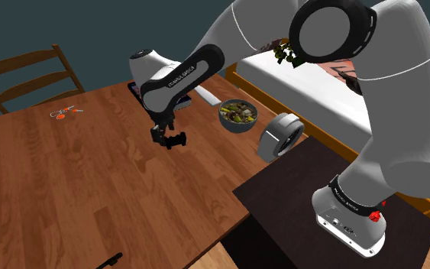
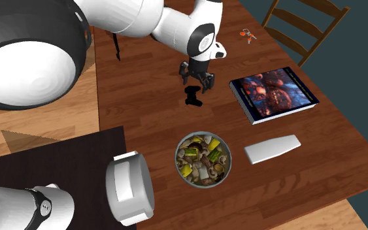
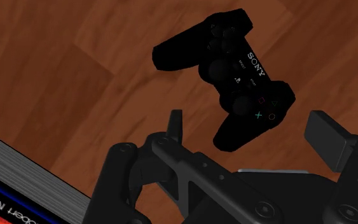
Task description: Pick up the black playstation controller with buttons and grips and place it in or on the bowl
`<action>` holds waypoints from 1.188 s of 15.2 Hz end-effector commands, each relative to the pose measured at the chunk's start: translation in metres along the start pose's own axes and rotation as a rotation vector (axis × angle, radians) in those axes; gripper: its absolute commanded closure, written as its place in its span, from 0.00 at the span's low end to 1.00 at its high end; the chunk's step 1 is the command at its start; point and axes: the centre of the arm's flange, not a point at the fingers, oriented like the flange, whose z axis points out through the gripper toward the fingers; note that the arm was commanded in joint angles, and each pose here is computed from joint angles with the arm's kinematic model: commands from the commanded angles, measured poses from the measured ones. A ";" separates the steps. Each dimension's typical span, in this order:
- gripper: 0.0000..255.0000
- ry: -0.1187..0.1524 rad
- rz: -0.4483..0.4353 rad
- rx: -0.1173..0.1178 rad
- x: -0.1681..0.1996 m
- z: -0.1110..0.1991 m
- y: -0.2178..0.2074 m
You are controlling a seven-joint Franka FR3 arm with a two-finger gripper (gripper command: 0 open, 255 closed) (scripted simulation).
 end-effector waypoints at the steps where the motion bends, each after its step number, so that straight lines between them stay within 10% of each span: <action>1: 0.00 0.001 0.000 0.000 0.000 0.004 -0.001; 7: 0.00 0.001 0.000 0.000 0.000 0.003 -0.001; 8: 1.00 0.001 0.000 0.000 0.000 0.003 -0.001; 17: 1.00 0.017 0.003 -0.006 0.002 -0.006 -0.001; 18: 0.00 0.017 0.003 -0.006 0.002 -0.006 -0.001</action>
